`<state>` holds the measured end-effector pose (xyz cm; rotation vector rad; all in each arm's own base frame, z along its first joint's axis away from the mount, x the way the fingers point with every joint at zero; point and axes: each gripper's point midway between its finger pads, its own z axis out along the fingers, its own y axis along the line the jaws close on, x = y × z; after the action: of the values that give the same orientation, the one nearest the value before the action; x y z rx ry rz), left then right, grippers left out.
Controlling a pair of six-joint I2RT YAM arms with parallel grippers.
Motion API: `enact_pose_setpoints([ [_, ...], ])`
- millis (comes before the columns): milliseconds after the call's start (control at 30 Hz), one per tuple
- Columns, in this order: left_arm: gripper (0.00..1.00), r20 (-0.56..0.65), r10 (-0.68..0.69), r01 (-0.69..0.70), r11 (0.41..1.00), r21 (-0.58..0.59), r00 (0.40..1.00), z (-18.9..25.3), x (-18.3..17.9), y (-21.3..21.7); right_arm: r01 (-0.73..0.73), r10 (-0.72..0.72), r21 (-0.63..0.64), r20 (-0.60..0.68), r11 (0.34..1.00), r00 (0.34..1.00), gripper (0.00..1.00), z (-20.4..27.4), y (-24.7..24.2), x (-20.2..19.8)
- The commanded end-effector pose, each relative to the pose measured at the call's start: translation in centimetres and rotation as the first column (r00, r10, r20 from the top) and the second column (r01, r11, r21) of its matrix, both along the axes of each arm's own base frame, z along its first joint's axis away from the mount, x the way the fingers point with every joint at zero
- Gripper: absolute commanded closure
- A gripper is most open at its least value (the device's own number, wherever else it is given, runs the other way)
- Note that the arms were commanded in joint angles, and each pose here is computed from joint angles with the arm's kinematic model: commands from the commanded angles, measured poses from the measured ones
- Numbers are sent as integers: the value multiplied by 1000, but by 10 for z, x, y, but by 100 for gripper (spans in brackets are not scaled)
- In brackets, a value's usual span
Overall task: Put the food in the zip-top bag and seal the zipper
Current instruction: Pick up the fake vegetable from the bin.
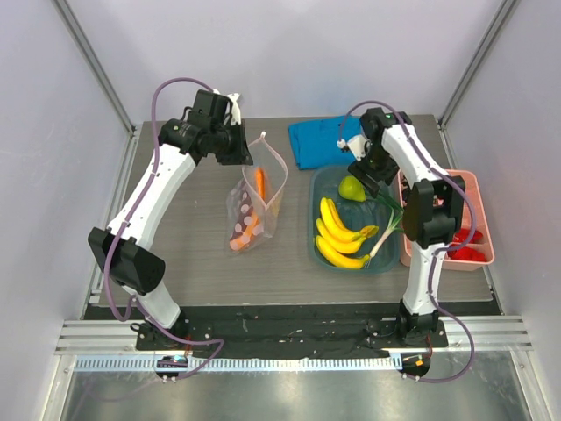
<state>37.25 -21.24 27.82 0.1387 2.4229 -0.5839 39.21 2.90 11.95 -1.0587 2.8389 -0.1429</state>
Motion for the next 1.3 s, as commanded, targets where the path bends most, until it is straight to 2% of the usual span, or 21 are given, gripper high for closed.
enact_pose_setpoints([
  [0, 100, 35, -8, 9, 1000, -25, 999, 8, 5, -5, -94, 91, -85, -40, 992, 995, 34, -1, -10, 4],
  [267, 100, 28, -6, 7, 1000, -20, 1000, 6, 5, -5, -167, 155, -152, -90, 974, 984, 33, -22, -7, 1],
  [467, 100, 32, -6, 7, 1000, -12, 999, 6, 6, -4, -184, 158, -175, -148, 967, 976, 34, -38, -11, -14],
  [633, 100, 30, -7, 8, 1000, -13, 1000, 6, 5, -4, -184, 158, -183, -149, 966, 976, 36, -38, -10, -14],
  [733, 100, 33, -7, 8, 1000, -14, 999, 7, 5, -4, -186, 162, -175, -143, 967, 976, 49, -34, -7, -12],
  [767, 100, 36, -6, 7, 1000, -14, 999, 8, 5, -3, -181, 158, -172, -138, 968, 978, 62, -32, -7, -11],
  [833, 100, 35, -6, 7, 1000, -14, 999, 8, 4, -3, -177, 158, -164, -126, 970, 979, 79, -25, -5, -10],
  [867, 100, 36, -6, 7, 1000, -14, 999, 9, 4, -3, -170, 152, -160, -118, 972, 981, 98, -21, -4, -10],
  [1000, 100, 36, -4, 4, 1000, -14, 999, 10, 3, -2, -127, 122, -126, -47, 984, 991, 99, 9, 1, -10],
  [1100, 100, 36, 4, -3, 1000, -18, 999, 12, 2, -2, -73, 81, -97, 91, 993, 993, 99, 52, 5, -5],
  [1267, 100, 50, 39, -37, 999, -31, 998, 16, 4, 0, 59, -39, -51, 325, 997, 945, 99, 121, 0, -10],
])
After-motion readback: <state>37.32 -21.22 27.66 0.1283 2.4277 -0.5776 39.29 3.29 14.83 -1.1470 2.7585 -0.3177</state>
